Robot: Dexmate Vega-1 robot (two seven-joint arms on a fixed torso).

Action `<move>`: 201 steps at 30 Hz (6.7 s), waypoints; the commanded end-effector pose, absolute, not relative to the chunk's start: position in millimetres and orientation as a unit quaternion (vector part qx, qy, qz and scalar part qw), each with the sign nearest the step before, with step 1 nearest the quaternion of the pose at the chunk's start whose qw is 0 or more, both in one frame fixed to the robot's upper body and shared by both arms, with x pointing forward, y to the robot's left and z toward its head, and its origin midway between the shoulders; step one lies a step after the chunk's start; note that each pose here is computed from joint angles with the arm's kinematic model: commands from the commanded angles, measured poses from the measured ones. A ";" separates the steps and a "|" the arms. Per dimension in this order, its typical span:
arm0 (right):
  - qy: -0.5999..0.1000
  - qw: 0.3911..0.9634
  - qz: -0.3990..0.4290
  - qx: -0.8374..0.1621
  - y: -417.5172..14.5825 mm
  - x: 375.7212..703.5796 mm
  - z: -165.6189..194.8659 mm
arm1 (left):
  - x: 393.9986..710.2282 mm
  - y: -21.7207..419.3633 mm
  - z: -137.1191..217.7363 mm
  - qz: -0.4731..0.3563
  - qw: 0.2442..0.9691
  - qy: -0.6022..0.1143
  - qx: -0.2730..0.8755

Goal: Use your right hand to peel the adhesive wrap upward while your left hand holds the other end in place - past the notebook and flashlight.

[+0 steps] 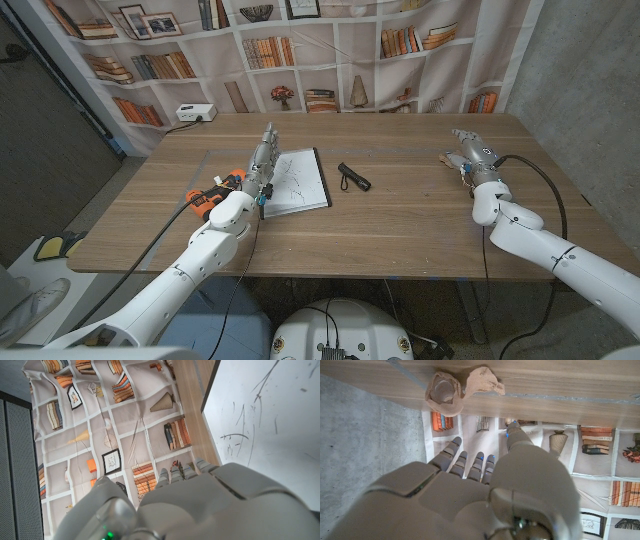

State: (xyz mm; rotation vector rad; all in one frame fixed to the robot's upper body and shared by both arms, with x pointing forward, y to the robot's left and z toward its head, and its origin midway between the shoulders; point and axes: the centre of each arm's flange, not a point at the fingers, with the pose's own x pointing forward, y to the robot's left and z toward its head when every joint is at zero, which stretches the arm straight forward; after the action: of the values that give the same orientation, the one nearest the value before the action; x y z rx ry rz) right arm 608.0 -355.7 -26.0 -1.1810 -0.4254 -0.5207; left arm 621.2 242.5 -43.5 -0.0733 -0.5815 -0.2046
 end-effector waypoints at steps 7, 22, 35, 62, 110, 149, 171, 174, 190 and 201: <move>-0.178 0.780 -0.246 -0.546 -363.9 613.0 -30.6 | 621.1 242.4 -46.2 -0.098 0.953 -0.285 -0.039; -0.167 0.781 -0.255 -0.545 -373.0 611.9 -33.9 | 621.6 237.2 -43.9 -0.102 0.953 -0.284 -0.036; -0.160 0.777 -0.265 -0.548 -380.6 609.4 -31.6 | 619.9 234.2 -43.1 -0.104 0.952 -0.286 -0.035; -0.146 0.765 -0.260 -0.571 -394.0 621.2 -30.1 | 614.4 231.2 -43.4 -0.103 0.953 -0.283 -0.033; -0.117 0.744 -0.266 -0.602 -401.7 638.7 -41.1 | 612.1 228.0 -46.9 -0.099 0.954 -0.281 -0.036; -0.104 0.743 -0.283 -0.597 -406.9 646.6 -37.9 | 613.3 224.7 -42.5 -0.104 0.952 -0.286 -0.043; -0.087 0.751 -0.293 -0.586 -411.3 655.2 -43.9 | 610.2 224.7 -46.9 -0.101 0.954 -0.280 -0.045; -0.091 0.752 -0.292 -0.583 -411.8 656.8 -44.1 | 610.2 224.1 -46.6 -0.101 0.954 -0.280 -0.045; -0.094 0.756 -0.287 -0.581 -414.9 661.6 -43.2 | 609.7 222.4 -48.8 -0.098 0.954 -0.279 -0.046; -0.089 0.753 -0.287 -0.586 -417.0 664.4 -46.6 | 609.6 222.2 -48.5 -0.098 0.954 -0.279 -0.046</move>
State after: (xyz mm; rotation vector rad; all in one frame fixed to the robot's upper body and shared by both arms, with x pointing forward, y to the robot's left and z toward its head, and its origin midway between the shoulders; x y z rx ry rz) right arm 661.3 -415.1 -43.9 -1.2686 -0.2023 -0.6280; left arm 609.8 222.9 -48.4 -0.0942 -0.5677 -0.2004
